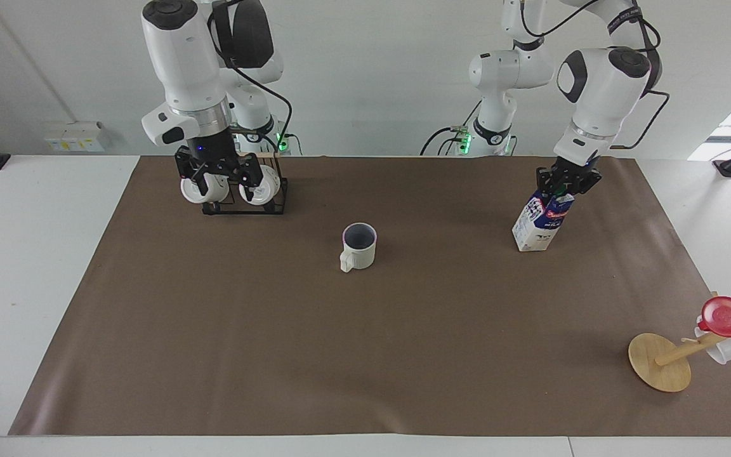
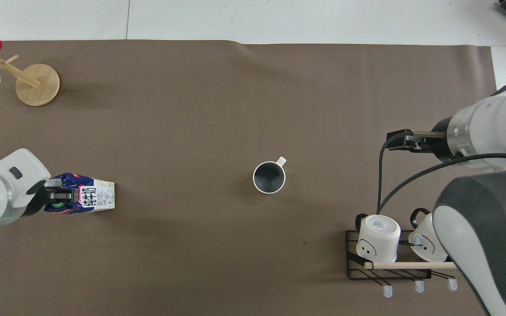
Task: Place cup and milk on table
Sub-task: 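Release the mug and withdraw the right gripper to rest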
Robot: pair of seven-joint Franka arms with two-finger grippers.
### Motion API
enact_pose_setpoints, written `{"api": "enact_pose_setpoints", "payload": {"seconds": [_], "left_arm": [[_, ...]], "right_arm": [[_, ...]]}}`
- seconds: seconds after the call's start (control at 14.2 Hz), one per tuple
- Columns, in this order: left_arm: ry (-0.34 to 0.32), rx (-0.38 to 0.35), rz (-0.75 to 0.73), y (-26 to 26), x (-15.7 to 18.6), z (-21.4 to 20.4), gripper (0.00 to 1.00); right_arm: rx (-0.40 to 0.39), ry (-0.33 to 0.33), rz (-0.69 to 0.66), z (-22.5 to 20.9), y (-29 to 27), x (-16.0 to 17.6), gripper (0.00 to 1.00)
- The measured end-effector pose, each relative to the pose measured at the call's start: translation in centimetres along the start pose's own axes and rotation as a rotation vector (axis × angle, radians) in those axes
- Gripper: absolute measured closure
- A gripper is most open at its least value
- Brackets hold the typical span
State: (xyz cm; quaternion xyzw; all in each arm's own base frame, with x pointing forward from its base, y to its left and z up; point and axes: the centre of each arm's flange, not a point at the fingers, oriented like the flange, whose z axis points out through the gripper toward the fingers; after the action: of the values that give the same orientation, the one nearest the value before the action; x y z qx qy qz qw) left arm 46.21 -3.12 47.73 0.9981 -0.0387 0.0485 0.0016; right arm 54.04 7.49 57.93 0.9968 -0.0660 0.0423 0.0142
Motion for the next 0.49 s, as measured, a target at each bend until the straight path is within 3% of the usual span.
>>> {"api": "enact_pose_setpoints", "payload": {"seconds": [0.21,0.49], "left_arm": [[0.011,-0.001,-0.044,2.9,1.0,-3.4,0.58],[0.018,-0.017,-0.072,10.2,1.4,-5.9,0.58]], "right_arm": [[0.012,-0.038,0.0,-2.1,2.7,0.0,0.0],[0.026,-0.032,0.018,-5.6,4.8,0.1,0.0]]}}
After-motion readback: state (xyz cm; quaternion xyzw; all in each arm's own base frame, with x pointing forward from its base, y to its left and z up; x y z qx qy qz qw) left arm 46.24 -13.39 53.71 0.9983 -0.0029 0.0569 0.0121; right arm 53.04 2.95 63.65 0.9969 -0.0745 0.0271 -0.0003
